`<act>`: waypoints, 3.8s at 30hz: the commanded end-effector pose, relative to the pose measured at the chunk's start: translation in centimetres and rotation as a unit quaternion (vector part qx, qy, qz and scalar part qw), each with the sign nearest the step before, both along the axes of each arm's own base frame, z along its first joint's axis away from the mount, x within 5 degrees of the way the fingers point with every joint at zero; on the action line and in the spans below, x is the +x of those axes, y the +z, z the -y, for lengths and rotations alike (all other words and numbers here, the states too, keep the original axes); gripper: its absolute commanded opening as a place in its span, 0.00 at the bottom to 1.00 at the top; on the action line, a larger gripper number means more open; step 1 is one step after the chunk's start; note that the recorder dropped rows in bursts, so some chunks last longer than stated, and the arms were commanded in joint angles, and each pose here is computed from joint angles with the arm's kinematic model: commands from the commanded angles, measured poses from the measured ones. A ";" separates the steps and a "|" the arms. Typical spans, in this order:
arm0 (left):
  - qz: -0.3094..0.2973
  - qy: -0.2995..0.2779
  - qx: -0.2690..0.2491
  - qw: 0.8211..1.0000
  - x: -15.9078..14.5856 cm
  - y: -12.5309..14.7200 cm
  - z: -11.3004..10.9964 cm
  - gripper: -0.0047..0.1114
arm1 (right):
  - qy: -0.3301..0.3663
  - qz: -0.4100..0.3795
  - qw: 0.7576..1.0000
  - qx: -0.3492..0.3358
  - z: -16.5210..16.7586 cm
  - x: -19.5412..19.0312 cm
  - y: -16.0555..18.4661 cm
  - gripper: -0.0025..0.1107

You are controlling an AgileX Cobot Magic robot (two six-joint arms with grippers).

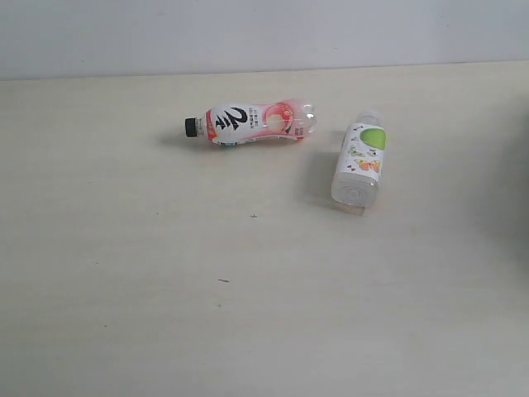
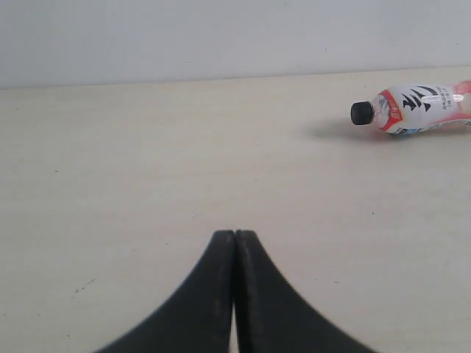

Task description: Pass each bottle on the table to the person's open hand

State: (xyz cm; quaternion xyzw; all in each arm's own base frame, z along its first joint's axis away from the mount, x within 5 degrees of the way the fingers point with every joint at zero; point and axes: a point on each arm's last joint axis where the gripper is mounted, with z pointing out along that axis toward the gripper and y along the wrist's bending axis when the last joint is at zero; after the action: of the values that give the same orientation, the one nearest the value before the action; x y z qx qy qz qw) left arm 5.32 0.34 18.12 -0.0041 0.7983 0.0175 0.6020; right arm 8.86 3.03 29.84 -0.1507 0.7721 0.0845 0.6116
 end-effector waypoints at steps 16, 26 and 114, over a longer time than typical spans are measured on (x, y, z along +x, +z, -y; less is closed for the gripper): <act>0.004 0.001 -0.002 1.000 0.0 0.0 0.0 0.06 | -0.002 0.032 0.997 0.068 0.7 -2.7 -2.2 0.02; 0.004 0.001 -0.002 1.000 0.0 0.0 0.0 0.06 | -0.008 0.054 0.998 0.028 0.7 -1.8 -3.1 0.02; 0.004 0.001 -0.001 1.000 0.0 0.0 0.0 0.06 | 0.100 -0.190 0.976 0.029 -4.0 3.2 1.7 0.02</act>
State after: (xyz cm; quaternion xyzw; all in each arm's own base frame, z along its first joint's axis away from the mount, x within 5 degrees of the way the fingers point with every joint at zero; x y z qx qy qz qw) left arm 5.32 0.34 18.12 -0.0041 0.7983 0.0175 0.6020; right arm 9.56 4.43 32.12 -0.1318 0.7946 0.1625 0.5699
